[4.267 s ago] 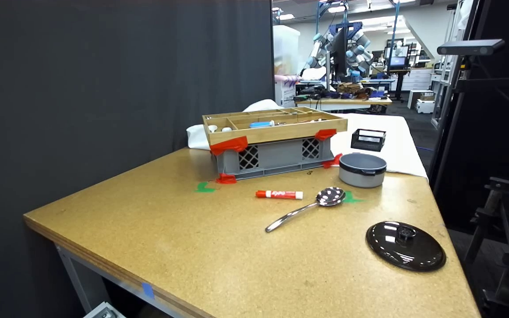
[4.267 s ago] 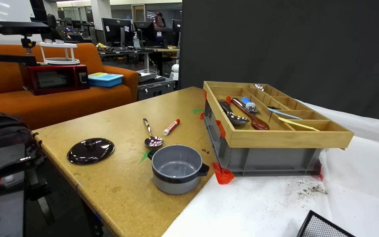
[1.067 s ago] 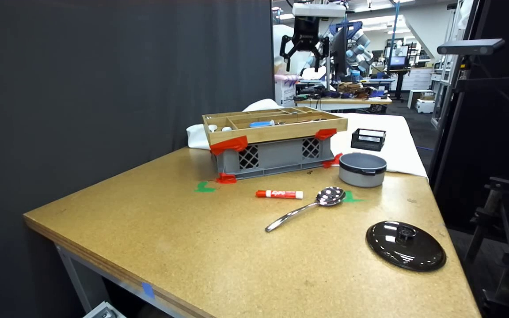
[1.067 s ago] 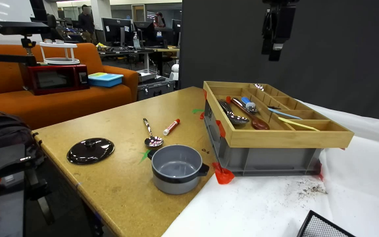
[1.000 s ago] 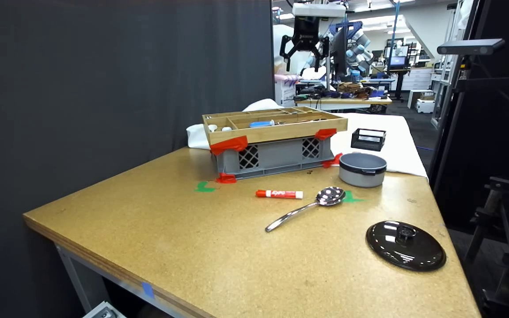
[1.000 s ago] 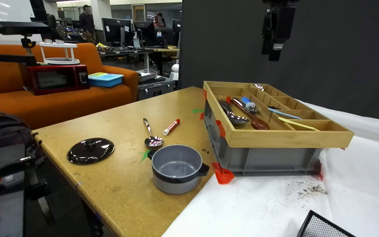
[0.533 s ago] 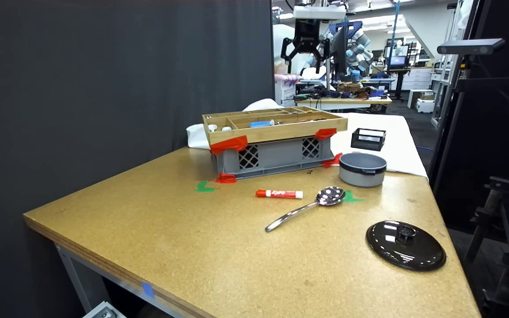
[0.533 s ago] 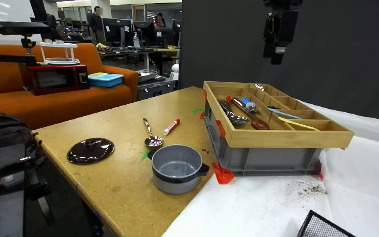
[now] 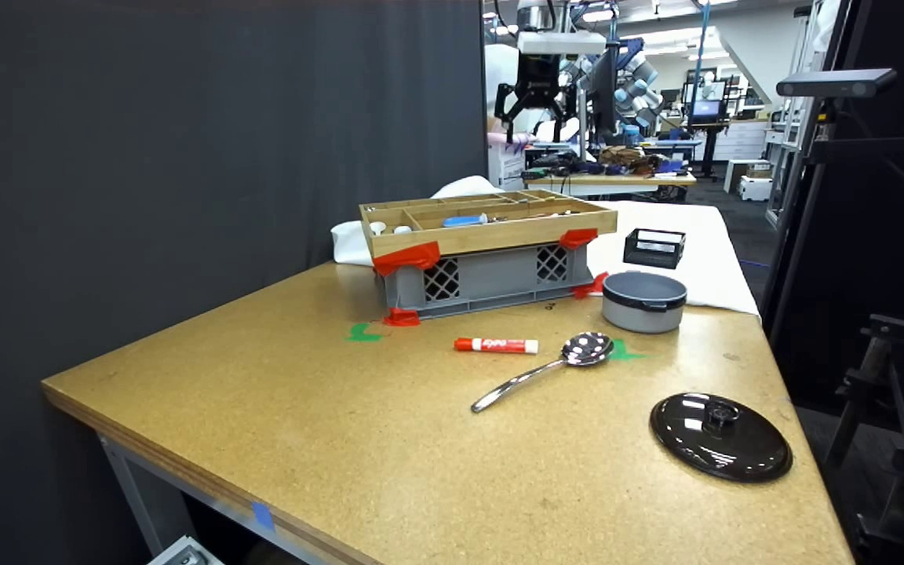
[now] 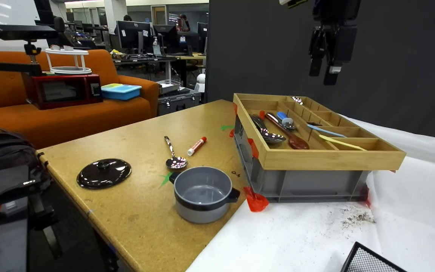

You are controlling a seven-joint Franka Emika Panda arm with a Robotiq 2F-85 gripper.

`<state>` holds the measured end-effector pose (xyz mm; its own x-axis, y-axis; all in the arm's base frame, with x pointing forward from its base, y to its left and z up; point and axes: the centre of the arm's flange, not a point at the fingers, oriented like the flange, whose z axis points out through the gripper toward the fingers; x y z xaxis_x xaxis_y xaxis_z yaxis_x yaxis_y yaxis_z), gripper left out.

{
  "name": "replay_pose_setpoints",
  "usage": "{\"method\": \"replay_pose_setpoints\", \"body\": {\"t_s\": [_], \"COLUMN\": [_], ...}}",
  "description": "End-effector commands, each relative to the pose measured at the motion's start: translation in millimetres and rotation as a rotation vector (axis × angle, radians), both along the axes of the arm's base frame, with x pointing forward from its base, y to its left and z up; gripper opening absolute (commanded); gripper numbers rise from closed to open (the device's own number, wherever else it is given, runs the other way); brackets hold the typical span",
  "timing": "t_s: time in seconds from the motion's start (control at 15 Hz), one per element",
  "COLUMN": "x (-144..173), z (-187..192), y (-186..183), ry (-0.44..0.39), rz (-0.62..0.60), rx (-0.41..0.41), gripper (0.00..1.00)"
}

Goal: Take the blue spoon out of the tray and put it on the table

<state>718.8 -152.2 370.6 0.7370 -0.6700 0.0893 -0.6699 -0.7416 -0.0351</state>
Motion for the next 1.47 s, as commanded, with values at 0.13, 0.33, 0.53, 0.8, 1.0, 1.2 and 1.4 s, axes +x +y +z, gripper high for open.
{"method": "replay_pose_setpoints", "body": {"t_s": [0.13,0.33,0.53,0.8,1.0,1.2,1.4], "x": [31.0,42.5,51.7,62.2,70.8,76.9,82.2], "z": [-20.7,-34.0,-45.8,-59.8,-70.0,-79.4,-86.9], "y": [-9.6,-15.1,-20.4,-25.4,-26.9,-27.5,-28.4], "ry": [0.034,0.045,0.062,0.089,0.112,0.134,0.152], "rz": [0.013,-0.002,-0.014,-0.022,-0.026,-0.030,-0.037], "rx": [-0.004,-0.002,-0.002,0.000,0.001,0.005,0.010], "gripper": [0.98,0.68,0.45,0.16,0.11,0.27,0.30]}}
